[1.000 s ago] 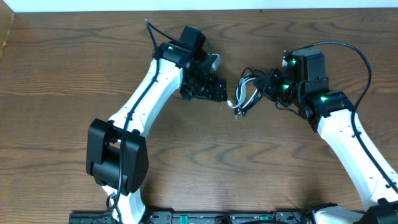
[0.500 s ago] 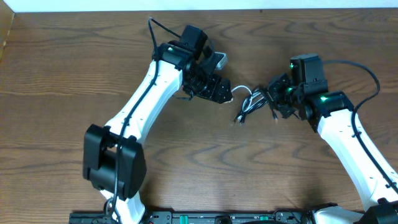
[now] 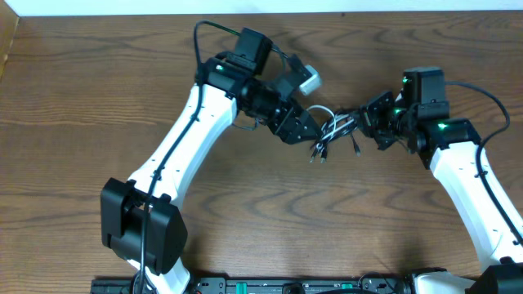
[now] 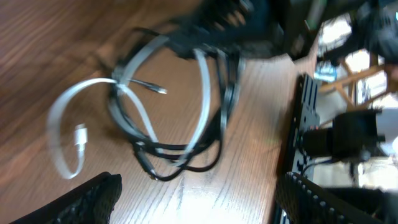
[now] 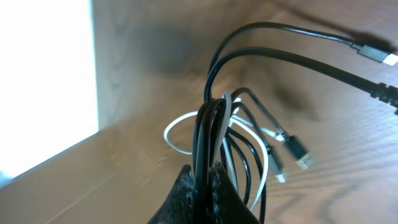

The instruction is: Untangle cables

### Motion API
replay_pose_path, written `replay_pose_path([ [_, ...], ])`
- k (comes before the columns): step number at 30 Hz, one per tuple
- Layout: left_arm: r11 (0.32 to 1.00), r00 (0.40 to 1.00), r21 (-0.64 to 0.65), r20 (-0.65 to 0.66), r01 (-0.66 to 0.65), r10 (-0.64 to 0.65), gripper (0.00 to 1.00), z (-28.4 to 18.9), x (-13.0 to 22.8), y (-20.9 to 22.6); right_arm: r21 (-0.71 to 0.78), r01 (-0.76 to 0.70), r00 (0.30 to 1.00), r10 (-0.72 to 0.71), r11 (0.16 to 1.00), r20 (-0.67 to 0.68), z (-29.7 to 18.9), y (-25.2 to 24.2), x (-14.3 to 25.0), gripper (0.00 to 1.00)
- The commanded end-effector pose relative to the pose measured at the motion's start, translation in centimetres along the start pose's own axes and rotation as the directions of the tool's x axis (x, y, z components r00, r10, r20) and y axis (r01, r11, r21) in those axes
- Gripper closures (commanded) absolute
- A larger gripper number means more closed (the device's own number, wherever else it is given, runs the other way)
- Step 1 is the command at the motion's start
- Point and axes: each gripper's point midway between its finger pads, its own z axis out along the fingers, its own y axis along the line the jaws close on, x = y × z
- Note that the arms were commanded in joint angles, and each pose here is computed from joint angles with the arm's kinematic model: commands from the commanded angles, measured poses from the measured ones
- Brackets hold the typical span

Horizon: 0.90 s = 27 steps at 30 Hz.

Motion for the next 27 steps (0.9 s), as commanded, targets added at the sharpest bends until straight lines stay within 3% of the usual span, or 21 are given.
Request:
replay_pose_path([
  [1, 0.988, 0.988, 0.021, -0.01, -0.152, 0.152, 0.15, 1.4, -0.4, -1.8, -0.069, 0.02, 0.997, -0.025, 0.997, -0.068, -0.4, 1.8, 0.8, 0.99],
  [7, 0.958, 0.962, -0.092, -0.051, -0.273, 0.269, 0.16, 3.6, -1.5, -1.6, -0.07, 0.033, 0.996, -0.038, 0.997, -0.083, -0.2, 1.9, 1.5, 0.99],
  [11, 0.944, 0.961, -0.183, -0.067, -0.276, 0.268, 0.25, 4.6, -2.2, -0.5, -0.073, 0.041, 0.995, -0.048, 0.996, -0.09, -0.2, 2.0, 1.7, 0.99],
  [20, 0.953, 0.967, -0.174, -0.095, -0.249, 0.236, 0.41, 6.5, -1.4, 0.6, -0.073, 0.042, 0.995, -0.049, 0.996, -0.09, -0.2, 2.0, 1.7, 0.99],
  [23, 0.955, 0.969, -0.173, -0.096, -0.24, 0.226, 0.58, 6.7, -1.3, 0.7, -0.073, 0.046, 0.995, -0.053, 0.996, -0.09, -0.2, 2.0, 1.7, 0.99],
  [25, 0.956, 0.971, -0.175, -0.092, -0.235, 0.222, 0.9, 6.6, -1.4, 0.7, -0.073, 0.049, 0.994, -0.056, 0.996, -0.089, -0.2, 1.9, 1.7, 0.99],
  [27, 0.963, 0.98, -0.185, -0.072, -0.194, 0.184, 0.93, 6.5, -1.7, 0.9, -0.071, 0.056, 0.995, -0.061, 0.996, -0.081, -0.2, 1.9, 1.5, 0.99],
])
